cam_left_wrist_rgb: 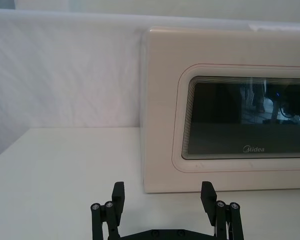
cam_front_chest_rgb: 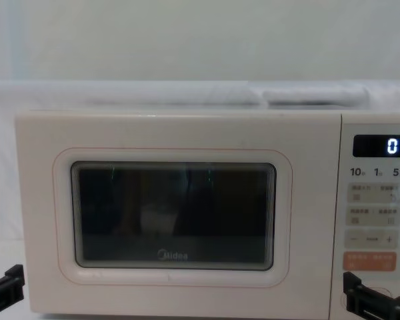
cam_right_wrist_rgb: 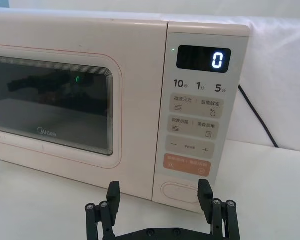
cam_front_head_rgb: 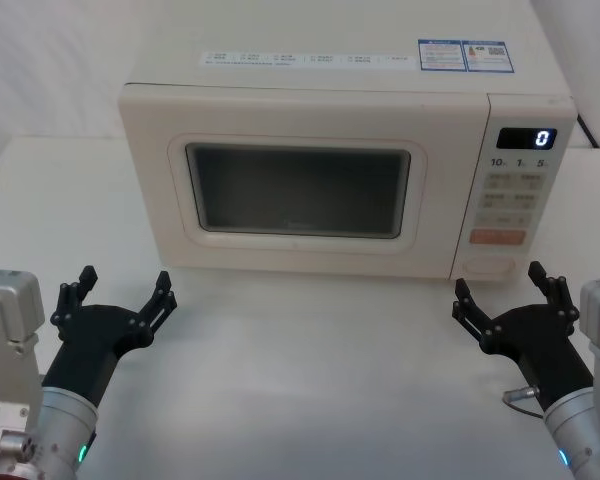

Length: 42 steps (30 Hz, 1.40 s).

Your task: Press the button to open the microwave door with one hand; close the microwave door with the other hand.

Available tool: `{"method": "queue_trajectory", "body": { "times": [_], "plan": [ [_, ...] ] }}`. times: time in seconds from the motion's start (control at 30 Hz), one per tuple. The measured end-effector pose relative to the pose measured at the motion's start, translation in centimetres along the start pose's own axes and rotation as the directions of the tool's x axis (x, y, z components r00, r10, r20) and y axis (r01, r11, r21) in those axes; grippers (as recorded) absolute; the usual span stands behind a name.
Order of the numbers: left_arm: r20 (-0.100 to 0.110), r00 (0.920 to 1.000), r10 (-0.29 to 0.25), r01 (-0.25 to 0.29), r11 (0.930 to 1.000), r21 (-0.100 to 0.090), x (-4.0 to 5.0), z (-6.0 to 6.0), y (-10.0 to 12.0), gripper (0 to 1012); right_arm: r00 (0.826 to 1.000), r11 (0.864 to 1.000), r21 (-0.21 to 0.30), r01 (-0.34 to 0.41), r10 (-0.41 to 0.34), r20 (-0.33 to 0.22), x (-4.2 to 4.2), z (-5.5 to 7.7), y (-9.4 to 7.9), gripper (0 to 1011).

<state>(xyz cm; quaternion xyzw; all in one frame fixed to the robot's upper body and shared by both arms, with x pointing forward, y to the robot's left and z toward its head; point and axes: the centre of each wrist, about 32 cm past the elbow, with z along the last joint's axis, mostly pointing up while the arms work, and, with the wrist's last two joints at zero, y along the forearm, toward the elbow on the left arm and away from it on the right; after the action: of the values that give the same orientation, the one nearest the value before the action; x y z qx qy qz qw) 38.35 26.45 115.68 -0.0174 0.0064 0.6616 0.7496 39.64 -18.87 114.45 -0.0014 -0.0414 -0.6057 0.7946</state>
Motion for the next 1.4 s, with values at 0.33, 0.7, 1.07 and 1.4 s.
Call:
{"method": "queue_trajectory", "body": {
  "times": [0.33,0.7,1.07,1.4],
  "plan": [
    [0.000,1.0000,0.000,0.000,1.0000,0.000,0.00,0.00,0.00,1001,1.000,1.000,0.000,0.000,0.000,0.000,0.00,0.00,0.00,1002],
    [0.000,1.0000,0.000,0.000,1.0000,0.000,0.00,0.00,0.00,1001,1.000,1.000,0.000,0.000,0.000,0.000,0.00,0.00,0.00,1002],
    [0.000,1.0000,0.000,0.000,1.0000,0.000,0.00,0.00,0.00,1001,1.000,1.000,0.000,0.000,0.000,0.000,0.00,0.00,0.00,1002],
    [0.000,1.0000,0.000,0.000,1.0000,0.000,0.00,0.00,0.00,1001,1.000,1.000,0.000,0.000,0.000,0.000,0.00,0.00,0.00,1002]
  ]
}}
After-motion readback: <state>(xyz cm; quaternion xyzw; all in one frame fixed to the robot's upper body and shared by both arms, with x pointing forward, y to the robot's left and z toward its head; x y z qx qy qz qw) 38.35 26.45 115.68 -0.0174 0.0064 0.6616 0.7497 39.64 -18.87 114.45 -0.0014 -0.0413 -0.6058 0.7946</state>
